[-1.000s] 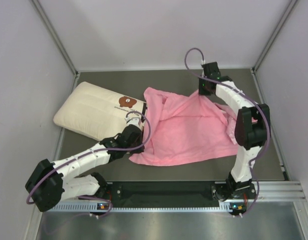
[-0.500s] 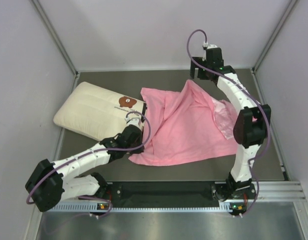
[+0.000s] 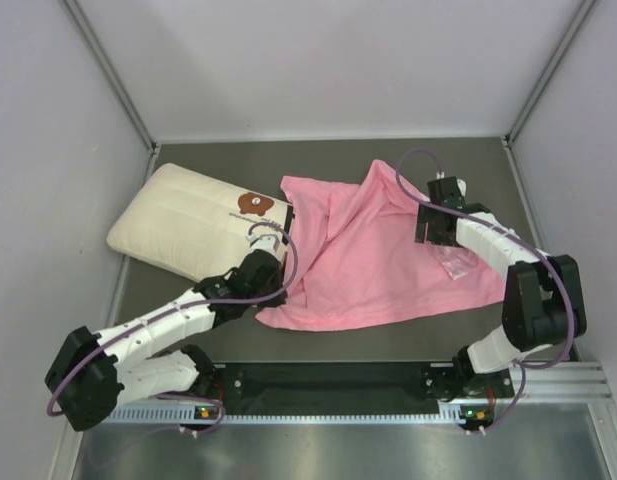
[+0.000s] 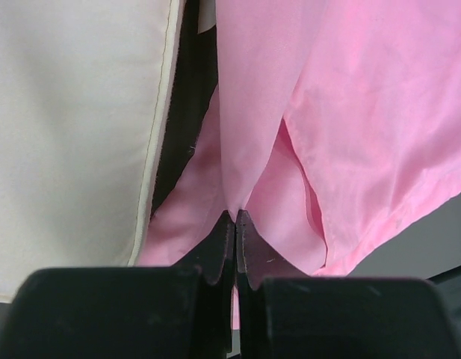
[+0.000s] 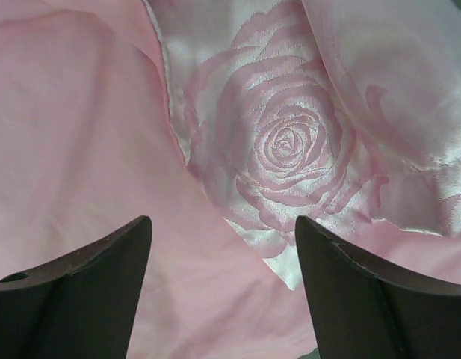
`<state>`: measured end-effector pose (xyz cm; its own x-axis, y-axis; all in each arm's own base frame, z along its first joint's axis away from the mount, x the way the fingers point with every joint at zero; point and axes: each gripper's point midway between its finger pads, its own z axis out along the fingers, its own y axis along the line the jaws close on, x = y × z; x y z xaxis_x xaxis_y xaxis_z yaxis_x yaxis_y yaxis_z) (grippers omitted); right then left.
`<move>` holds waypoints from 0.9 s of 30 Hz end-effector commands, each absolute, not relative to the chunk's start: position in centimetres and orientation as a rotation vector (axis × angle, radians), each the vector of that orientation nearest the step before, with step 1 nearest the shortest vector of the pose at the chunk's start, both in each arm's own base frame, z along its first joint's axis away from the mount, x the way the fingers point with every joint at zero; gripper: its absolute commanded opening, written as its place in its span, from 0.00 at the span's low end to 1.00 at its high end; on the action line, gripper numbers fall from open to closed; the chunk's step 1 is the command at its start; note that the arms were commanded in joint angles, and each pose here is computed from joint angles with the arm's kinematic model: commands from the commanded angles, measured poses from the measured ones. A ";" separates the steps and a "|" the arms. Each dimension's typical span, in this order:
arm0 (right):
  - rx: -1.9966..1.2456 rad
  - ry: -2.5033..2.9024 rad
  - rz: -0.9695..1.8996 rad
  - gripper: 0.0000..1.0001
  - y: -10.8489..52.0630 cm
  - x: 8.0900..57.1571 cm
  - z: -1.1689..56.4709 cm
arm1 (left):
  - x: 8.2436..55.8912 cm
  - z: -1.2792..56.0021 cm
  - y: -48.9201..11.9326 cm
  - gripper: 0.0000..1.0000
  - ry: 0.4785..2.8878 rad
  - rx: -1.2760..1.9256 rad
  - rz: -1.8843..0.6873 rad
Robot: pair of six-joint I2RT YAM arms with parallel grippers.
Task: Put the pillow into the pillowcase
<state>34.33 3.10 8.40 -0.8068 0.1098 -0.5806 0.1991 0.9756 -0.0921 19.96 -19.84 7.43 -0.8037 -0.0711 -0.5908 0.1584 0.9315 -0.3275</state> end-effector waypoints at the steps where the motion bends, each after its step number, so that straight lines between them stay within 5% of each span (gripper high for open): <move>1: 0.270 2.476 -0.207 0.77 2.9 36.0 7.7 | 20.2 8.6 -19.9 0.00 2.418 0.079 -0.497; 10: 0.307 2.531 -0.365 0.57 1.7 38.3 3.8 | 20.0 8.0 -20.0 0.00 2.423 0.100 -0.510; 13: 0.332 2.523 -0.432 0.40 0.9 39.2 3.5 | 20.0 8.2 -20.3 0.00 2.414 0.110 -0.528; 14: 0.343 2.520 -0.439 0.25 0.7 39.4 3.5 | 20.0 8.4 -20.3 0.00 2.412 0.114 -0.531; 17: 0.393 2.470 -0.447 0.02 -0.1 40.4 4.8 | 20.3 8.6 -20.0 0.00 2.402 0.122 -0.506; 23: 0.518 2.322 -0.381 0.00 -3.2 44.7 10.4 | 20.3 8.2 -19.1 0.00 2.417 0.118 -0.434; 27: 0.559 2.226 -0.350 0.00 -5.3 52.1 14.8 | 19.5 6.7 -18.5 0.00 2.461 0.090 -0.419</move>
<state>45.86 -3.45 9.75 -0.7060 0.2583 -0.6594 0.4539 0.8798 -0.1413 19.88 -19.10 7.40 -0.7911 -0.0346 -0.6107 0.1824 0.9396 -0.2895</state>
